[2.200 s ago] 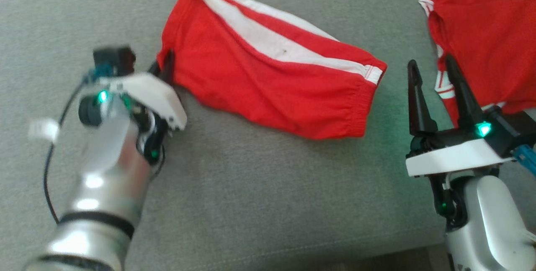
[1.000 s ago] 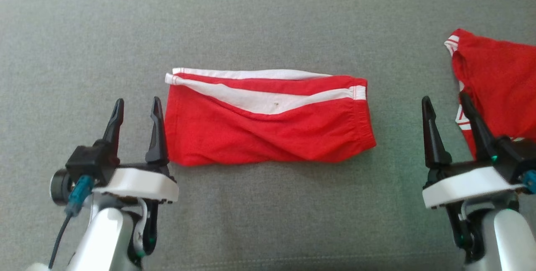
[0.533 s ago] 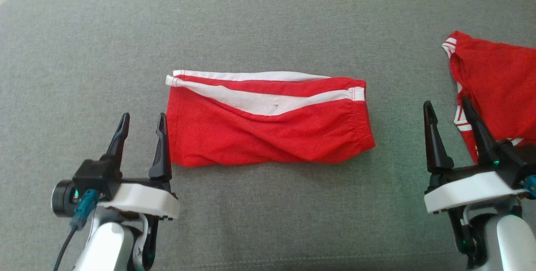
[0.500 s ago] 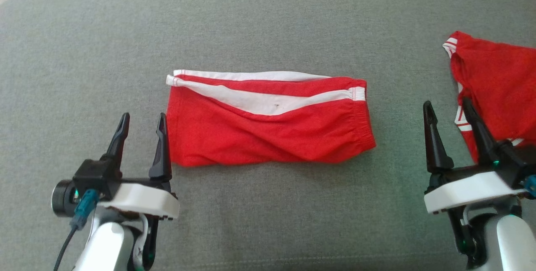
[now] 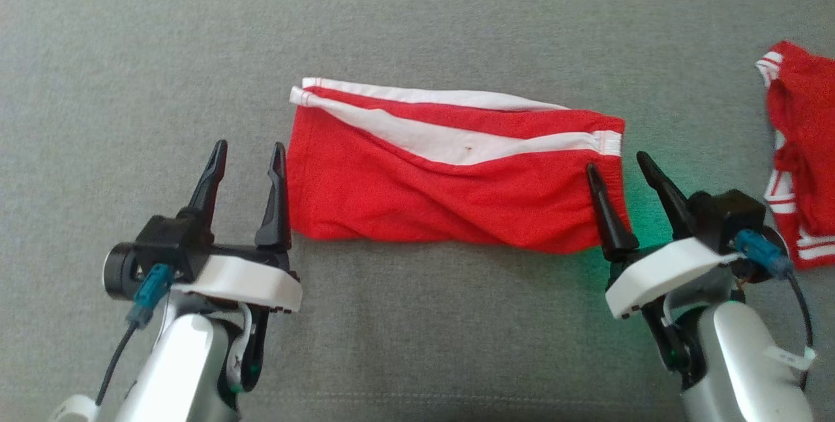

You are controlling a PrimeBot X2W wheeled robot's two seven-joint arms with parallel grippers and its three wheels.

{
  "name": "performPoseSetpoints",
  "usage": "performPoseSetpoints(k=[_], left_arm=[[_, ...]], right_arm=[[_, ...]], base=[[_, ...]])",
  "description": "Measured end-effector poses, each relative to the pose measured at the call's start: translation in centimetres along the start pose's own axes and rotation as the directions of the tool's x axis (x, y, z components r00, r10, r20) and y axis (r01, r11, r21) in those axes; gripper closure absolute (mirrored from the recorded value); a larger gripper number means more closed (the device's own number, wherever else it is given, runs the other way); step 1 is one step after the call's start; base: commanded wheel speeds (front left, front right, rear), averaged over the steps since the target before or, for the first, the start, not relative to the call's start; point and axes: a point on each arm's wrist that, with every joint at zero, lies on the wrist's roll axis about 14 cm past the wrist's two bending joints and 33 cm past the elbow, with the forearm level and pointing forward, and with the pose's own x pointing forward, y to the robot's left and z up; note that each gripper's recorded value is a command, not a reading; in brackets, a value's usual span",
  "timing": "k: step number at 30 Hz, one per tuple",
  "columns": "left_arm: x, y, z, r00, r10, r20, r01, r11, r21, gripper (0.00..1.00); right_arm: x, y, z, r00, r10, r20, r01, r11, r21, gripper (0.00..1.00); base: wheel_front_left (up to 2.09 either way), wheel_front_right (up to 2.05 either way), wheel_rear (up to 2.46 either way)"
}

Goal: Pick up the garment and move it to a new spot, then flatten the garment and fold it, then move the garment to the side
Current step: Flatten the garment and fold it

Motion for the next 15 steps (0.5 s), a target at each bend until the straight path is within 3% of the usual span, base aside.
performPoseSetpoints(k=[7,14,15], left_arm=[[0.1,0.6,-1.1,0.999,0.021,-0.025,-0.021,1.0,-0.008,0.0],[0.6,0.5,-1.3,0.999,0.021,-0.029,-0.021,1.0,-0.011,0.0],[0.6,0.4,-1.4,0.999,0.015,-0.031,-0.015,1.0,-0.011,0.0]], right_arm=[[1.0,-1.9,-3.9,0.993,-0.043,-0.114,0.049,0.998,0.043,0.0],[1.9,-1.5,-5.3,0.984,-0.014,-0.179,0.036,0.993,0.116,0.02],[2.0,-1.4,-5.3,0.983,-0.007,-0.185,0.03,0.992,0.124,0.55]], base=[[0.0,0.0,0.0],[0.0,0.0,0.0],[0.0,0.0,0.0]])
